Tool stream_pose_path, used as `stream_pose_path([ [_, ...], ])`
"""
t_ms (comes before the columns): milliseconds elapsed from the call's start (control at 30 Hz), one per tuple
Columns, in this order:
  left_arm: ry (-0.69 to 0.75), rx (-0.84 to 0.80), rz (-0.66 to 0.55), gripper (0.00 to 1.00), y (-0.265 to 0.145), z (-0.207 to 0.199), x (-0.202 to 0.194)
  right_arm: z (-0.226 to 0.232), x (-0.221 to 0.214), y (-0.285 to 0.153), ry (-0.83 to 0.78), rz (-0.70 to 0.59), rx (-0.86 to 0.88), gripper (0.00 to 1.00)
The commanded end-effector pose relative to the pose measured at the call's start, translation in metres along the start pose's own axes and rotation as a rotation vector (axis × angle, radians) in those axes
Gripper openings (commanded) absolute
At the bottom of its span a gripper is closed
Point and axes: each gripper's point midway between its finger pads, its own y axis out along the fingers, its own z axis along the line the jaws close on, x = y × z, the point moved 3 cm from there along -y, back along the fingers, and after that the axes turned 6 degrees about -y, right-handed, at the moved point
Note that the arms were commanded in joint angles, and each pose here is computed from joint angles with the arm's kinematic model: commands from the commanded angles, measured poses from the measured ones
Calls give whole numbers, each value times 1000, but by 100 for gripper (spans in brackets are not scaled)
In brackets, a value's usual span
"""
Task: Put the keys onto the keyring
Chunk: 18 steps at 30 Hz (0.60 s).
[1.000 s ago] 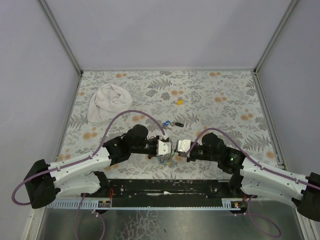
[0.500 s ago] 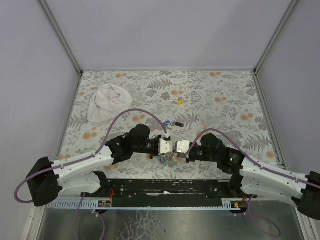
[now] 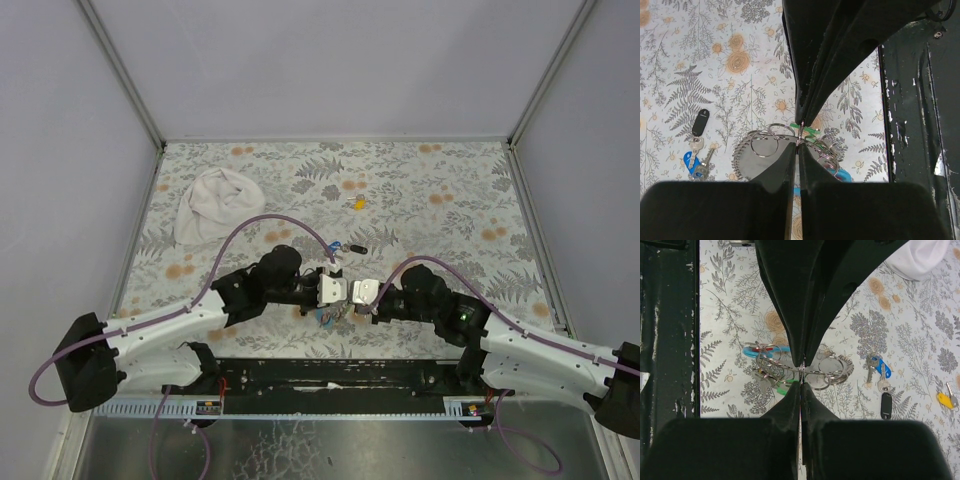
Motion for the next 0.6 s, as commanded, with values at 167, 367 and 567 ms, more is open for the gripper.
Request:
stream_pose_path([
  [167, 39, 62, -117, 0, -2, 7, 20, -25, 62, -9, -58, -183, -67, 7],
  [367, 36, 69, -132, 0, -4, 9, 15, -22, 55, -14, -37, -138, -54, 29],
  [567, 21, 68, -192, 0, -13, 9, 11, -23, 40, -22, -31, -101, -118, 27],
])
